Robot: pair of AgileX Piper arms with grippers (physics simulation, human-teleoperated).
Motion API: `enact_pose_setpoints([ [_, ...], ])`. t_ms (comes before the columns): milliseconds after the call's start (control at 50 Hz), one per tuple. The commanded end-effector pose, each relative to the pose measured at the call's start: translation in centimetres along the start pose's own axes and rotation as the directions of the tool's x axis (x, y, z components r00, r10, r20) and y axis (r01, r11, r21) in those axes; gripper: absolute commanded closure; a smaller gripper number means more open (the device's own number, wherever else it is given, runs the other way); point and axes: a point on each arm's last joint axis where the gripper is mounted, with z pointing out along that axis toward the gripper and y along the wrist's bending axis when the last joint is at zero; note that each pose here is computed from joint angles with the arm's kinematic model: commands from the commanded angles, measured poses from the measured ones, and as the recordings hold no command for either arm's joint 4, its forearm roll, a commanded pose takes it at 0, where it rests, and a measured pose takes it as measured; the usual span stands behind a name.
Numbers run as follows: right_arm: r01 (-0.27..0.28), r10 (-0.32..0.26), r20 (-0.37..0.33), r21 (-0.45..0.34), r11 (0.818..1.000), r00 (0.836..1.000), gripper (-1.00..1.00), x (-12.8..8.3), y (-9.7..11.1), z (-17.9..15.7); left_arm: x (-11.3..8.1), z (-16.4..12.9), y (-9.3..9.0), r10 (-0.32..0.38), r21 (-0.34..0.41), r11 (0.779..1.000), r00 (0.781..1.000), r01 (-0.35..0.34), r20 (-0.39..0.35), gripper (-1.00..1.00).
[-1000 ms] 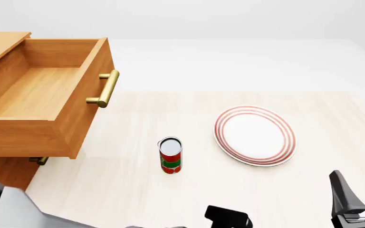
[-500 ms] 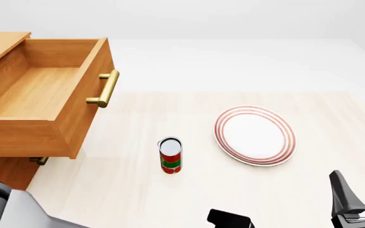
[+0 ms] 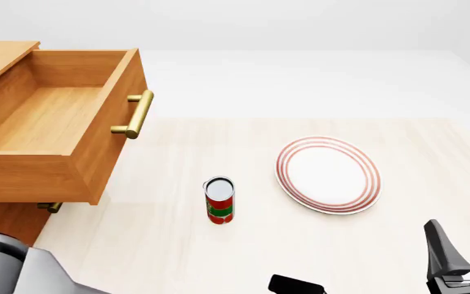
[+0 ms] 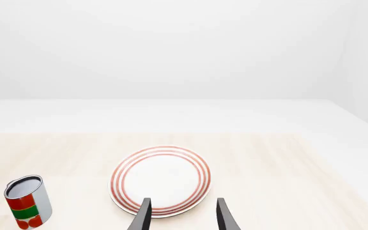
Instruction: Put the bowl in the top drawer of the cabinet.
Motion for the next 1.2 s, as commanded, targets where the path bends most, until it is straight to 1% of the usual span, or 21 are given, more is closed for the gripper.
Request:
enact_pose_setpoints([
  [20, -0.001, 0.001, 0.000, 0.001, 1.000, 1.000, -1.00, 0.0, 0.0, 0.0, -0.1, 0.0, 0.0, 0.003, 0.003, 1.000, 1.000, -0.003, 0.006, 1.00],
  [120, 0.001, -0.001, 0.000, 0.000, 1.000, 1.000, -1.00, 0.0, 0.0, 0.0, -0.7, -0.2, 0.2, 0.009, -0.007, 1.000, 1.000, -0.009, 0.012, 1.00],
  [460, 0.000, 0.000, 0.000, 0.000, 1.000, 1.000, -1.00, 0.0, 0.0, 0.0, -1.4, -0.9, 0.0, 0.011, -0.011, 1.000, 1.000, -0.011, 0.021, 1.00],
  [700, 0.000, 0.000, 0.000, 0.000, 1.000, 1.000, -1.00, 0.0, 0.0, 0.0, -3.1, -2.2, 0.1, 0.016, -0.021, 1.000, 0.998, -0.015, 0.053, 1.00],
  [800, 0.000, 0.000, 0.000, 0.000, 1.000, 1.000, -1.00, 0.0, 0.0, 0.0, -3.9, -2.8, 0.3, 0.029, -0.027, 0.999, 0.997, -0.027, 0.067, 1.00],
  [940, 0.000, 0.000, 0.000, 0.000, 1.000, 1.000, -1.00, 0.0, 0.0, 0.0, -4.6, -3.6, 0.1, 0.043, -0.022, 0.999, 0.995, -0.041, 0.086, 1.00],
  [1080, 0.000, 0.000, 0.000, 0.000, 1.000, 1.000, -1.00, 0.0, 0.0, 0.0, -5.2, -4.4, 0.5, 0.039, -0.033, 0.999, 0.994, -0.036, 0.100, 1.00],
  [1200, 0.000, 0.000, 0.000, 0.000, 1.000, 1.000, -1.00, 0.0, 0.0, 0.0, -5.8, -4.9, 0.6, 0.041, -0.038, 0.999, 0.993, -0.037, 0.111, 1.00],
])
